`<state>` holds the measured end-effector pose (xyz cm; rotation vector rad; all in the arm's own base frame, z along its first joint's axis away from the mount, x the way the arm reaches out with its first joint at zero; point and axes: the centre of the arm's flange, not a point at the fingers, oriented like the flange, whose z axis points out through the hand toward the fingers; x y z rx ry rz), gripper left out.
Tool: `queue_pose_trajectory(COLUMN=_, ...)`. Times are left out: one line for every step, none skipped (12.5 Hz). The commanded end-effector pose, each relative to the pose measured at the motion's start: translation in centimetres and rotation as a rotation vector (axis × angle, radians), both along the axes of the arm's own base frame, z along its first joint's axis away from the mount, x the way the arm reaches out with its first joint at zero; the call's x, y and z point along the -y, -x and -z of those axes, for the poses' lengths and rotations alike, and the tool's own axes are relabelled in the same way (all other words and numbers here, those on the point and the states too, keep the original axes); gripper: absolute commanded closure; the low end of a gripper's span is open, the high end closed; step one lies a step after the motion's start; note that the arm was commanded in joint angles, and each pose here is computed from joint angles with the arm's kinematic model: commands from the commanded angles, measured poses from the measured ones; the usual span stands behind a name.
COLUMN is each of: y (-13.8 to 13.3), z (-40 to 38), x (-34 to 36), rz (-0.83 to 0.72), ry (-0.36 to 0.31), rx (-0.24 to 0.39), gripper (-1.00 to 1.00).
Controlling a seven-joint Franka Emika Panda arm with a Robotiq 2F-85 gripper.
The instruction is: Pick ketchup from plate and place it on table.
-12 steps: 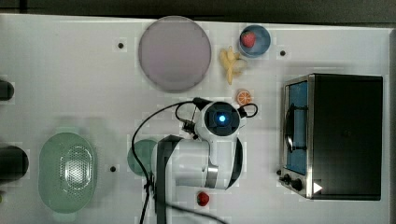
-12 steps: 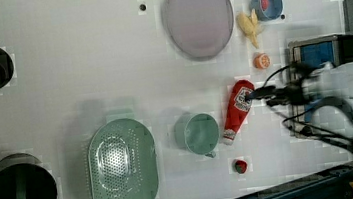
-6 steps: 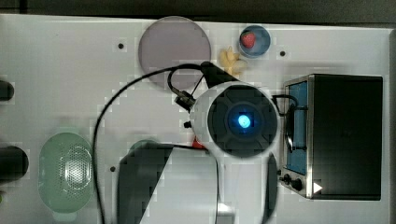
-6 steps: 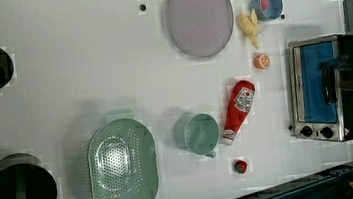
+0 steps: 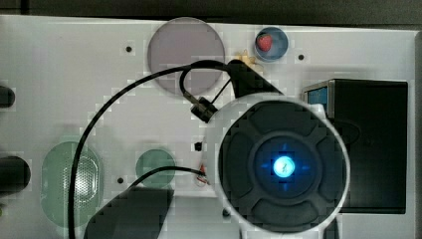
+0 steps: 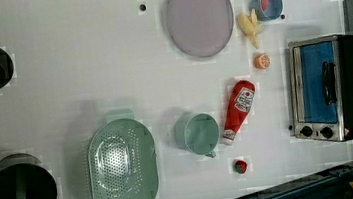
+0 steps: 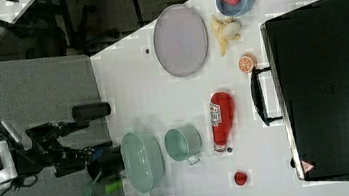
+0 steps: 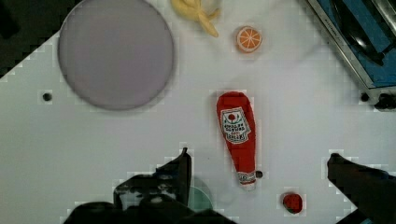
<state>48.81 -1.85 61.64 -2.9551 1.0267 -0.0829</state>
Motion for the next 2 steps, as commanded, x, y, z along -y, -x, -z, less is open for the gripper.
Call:
queue_pose_trajectory(y=-1.16, z=2.19, x=0.08, rz=0.076, ry=0.019, rx=-0.07, gripper=-1.0)
queue_pose_trajectory(y=-1.04, z=2.37, x=0.19, rz=0.078, ry=0.019, rx=-0.082, gripper=-1.0)
